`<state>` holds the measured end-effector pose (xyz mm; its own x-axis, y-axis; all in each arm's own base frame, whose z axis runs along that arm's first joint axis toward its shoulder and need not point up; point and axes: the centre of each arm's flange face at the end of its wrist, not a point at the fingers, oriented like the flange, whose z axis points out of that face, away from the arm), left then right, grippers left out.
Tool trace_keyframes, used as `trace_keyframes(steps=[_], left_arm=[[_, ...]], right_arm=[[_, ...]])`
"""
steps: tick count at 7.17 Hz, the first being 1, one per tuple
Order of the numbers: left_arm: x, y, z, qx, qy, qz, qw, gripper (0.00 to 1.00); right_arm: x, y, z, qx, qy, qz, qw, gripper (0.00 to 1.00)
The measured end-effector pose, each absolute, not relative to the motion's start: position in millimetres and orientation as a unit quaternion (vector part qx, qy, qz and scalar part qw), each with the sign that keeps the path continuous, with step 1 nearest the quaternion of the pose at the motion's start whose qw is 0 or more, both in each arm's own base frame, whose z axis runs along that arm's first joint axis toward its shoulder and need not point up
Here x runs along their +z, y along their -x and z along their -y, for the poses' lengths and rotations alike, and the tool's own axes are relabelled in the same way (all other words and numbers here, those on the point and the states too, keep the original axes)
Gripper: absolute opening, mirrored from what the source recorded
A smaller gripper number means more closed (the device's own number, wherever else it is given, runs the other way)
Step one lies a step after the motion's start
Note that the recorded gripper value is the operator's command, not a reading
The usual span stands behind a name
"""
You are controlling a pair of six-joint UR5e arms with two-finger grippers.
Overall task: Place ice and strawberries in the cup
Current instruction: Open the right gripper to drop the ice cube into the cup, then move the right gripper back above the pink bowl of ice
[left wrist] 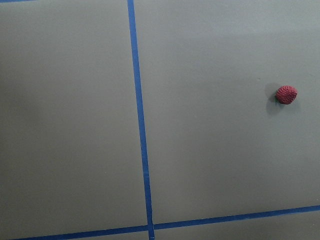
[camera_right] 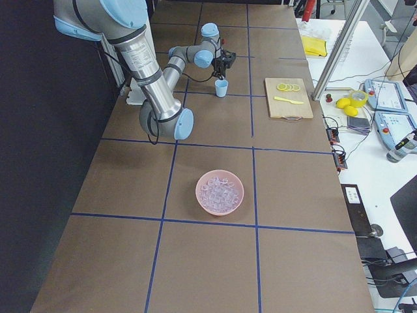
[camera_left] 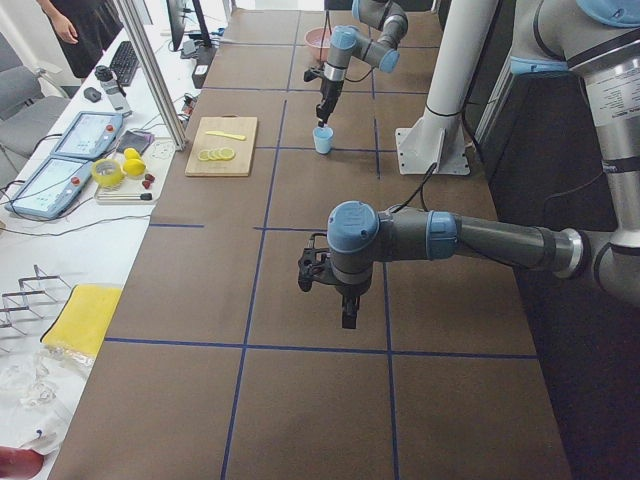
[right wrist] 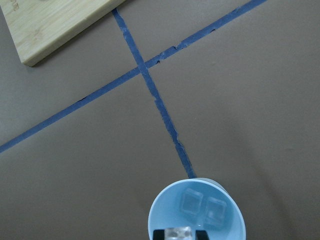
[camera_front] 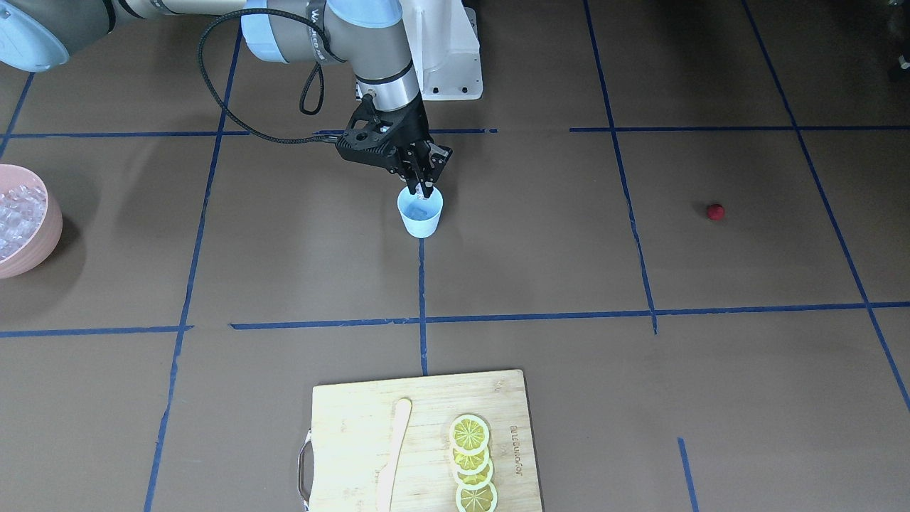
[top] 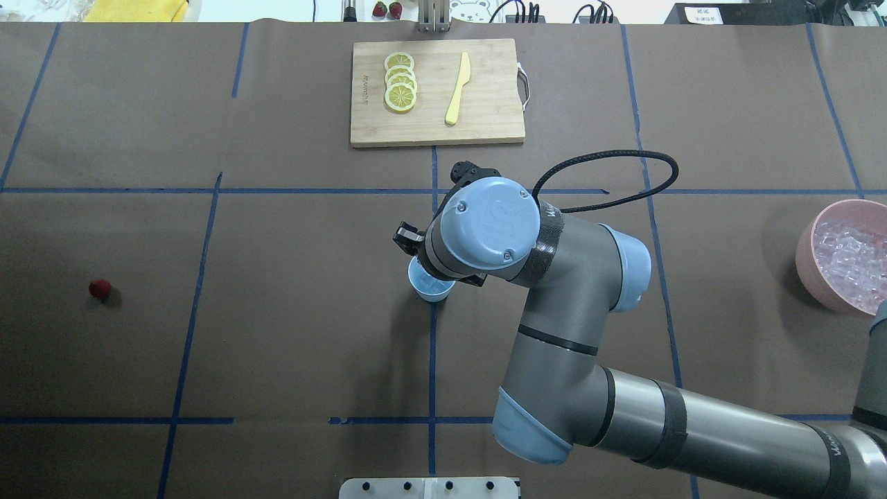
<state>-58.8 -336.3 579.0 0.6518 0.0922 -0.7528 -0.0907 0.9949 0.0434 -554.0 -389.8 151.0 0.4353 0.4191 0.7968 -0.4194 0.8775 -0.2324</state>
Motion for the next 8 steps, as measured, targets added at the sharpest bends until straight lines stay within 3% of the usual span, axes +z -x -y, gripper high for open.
trace_keyframes(steps=[3, 4, 5, 8], left_arm=[[579, 59, 336, 0.05, -0.001, -0.414, 0.909, 1.0], [579, 59, 337, 0.049, -0.001, -0.414, 0.909, 1.0], [577, 59, 338, 0.049, -0.004, -0.414, 0.909, 1.0], [559, 39, 351, 0.049, -0.029, -0.426, 0.903, 1.0]], right_arm=[[153, 554, 388, 0.247, -0.001, 0.47, 0.848, 0.69], [150, 549, 387, 0.247, -0.002, 0.473, 0.846, 0.8], [149, 533, 387, 0.248, -0.002, 0.479, 0.842, 0.99], [194, 398, 404, 0.236, 0.03, 0.474, 0.848, 0.99]])
